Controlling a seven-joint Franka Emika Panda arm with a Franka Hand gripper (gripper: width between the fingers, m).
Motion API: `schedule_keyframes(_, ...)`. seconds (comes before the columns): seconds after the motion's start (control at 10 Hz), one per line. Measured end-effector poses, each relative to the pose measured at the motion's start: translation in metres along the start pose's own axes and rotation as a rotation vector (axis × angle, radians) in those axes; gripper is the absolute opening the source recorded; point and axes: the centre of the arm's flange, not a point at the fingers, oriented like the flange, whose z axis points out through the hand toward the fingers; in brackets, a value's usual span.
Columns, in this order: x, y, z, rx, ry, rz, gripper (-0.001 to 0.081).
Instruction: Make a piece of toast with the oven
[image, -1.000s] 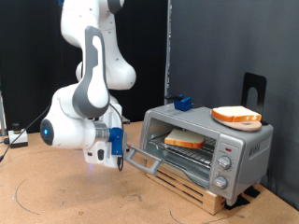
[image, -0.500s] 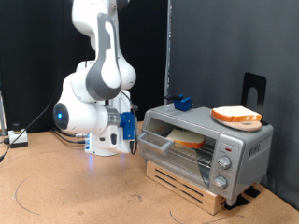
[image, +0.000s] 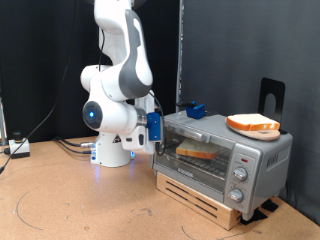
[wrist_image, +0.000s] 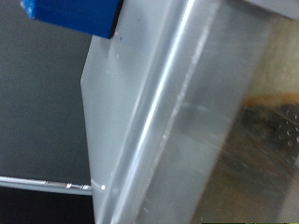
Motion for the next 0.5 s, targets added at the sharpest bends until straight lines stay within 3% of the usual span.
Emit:
schedule_keyframes(0.2, -0.006, 0.003, -0.004, -0.018, 0.073, 0.041, 0.0807)
schedule_keyframes(0.5, -0.021, 0.027, -0.041, -0.016, 0.183, 0.145, 0.0807)
